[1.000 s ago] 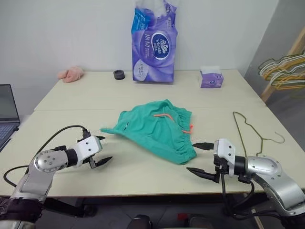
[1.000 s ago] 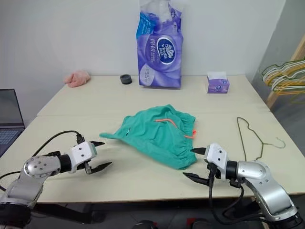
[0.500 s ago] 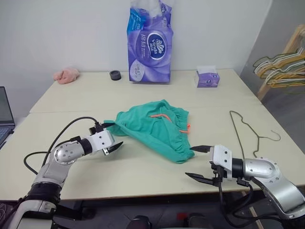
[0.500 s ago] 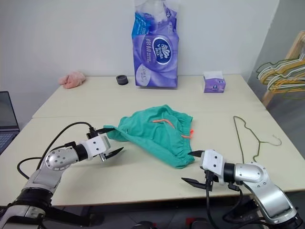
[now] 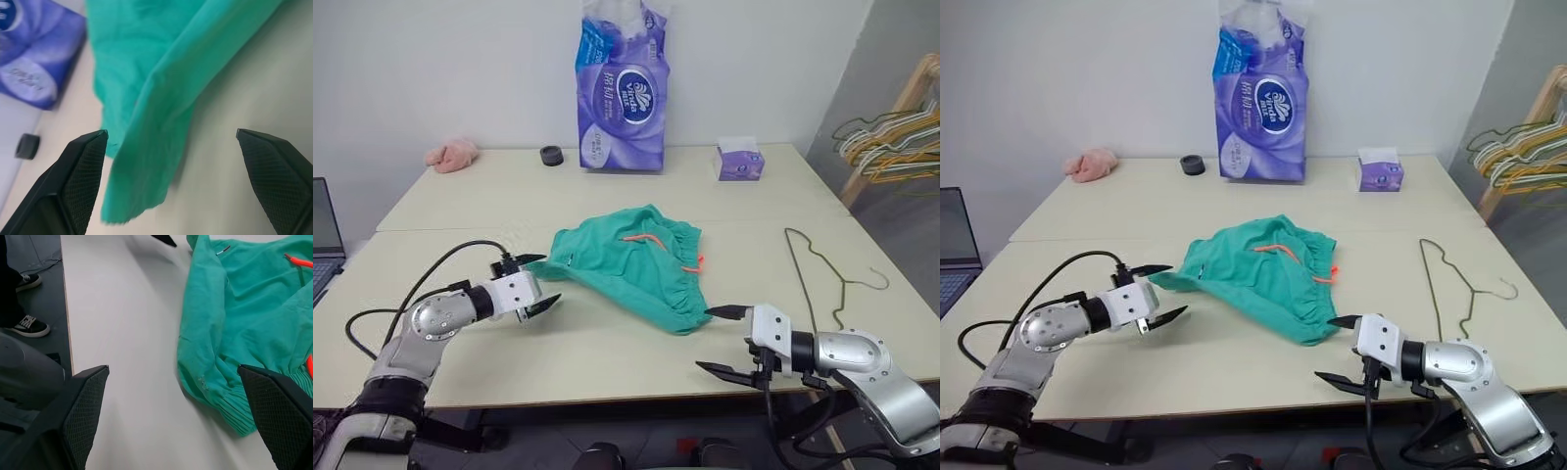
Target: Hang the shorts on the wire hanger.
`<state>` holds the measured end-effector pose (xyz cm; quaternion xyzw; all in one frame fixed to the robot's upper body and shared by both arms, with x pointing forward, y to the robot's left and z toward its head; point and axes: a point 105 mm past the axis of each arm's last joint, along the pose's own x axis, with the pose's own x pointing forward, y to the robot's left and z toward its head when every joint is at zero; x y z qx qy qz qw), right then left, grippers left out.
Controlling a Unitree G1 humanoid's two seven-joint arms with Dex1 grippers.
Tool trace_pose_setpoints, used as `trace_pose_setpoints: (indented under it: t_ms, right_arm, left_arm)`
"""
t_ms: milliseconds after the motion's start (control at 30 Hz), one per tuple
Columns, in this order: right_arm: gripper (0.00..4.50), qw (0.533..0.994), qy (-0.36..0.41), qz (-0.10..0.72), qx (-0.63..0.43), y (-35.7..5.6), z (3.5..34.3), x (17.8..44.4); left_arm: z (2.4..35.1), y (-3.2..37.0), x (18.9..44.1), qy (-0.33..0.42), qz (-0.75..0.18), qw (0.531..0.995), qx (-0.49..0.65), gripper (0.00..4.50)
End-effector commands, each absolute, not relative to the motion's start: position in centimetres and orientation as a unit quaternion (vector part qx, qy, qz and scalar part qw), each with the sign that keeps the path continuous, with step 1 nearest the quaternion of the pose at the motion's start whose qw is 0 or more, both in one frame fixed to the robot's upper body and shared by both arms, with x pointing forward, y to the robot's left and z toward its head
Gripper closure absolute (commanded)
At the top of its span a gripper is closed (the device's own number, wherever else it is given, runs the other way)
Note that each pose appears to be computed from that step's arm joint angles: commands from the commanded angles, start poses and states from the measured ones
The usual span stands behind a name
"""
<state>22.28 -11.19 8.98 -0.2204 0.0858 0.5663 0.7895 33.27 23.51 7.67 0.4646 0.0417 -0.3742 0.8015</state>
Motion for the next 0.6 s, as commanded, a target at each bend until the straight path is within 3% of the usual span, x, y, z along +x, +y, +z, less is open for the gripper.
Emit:
trace_pose_setpoints:
  t_ms: [33,233,333,600]
  right_arm:
    - [0.00,0.782,0.062,0.573,-0.238,-10.8,10.1,22.2]
    - [0.00,0.781,0.062,0.573,-0.240,-10.7,10.1,22.1]
    - [0.00,0.781,0.061,0.572,-0.242,-10.7,10.1,22.1]
    - [0.00,0.770,0.034,0.562,-0.299,-10.1,10.3,22.8]
  left_arm:
    - [8.7,23.0,34.7,0.027,-0.367,0.798,0.478,0.04]
    - [7.6,21.6,36.1,0.033,-0.380,0.780,0.496,0.04]
    - [6.1,21.7,35.2,0.062,-0.415,0.762,0.493,0.04]
    - [5.7,22.6,34.2,0.078,-0.428,0.764,0.477,2.36]
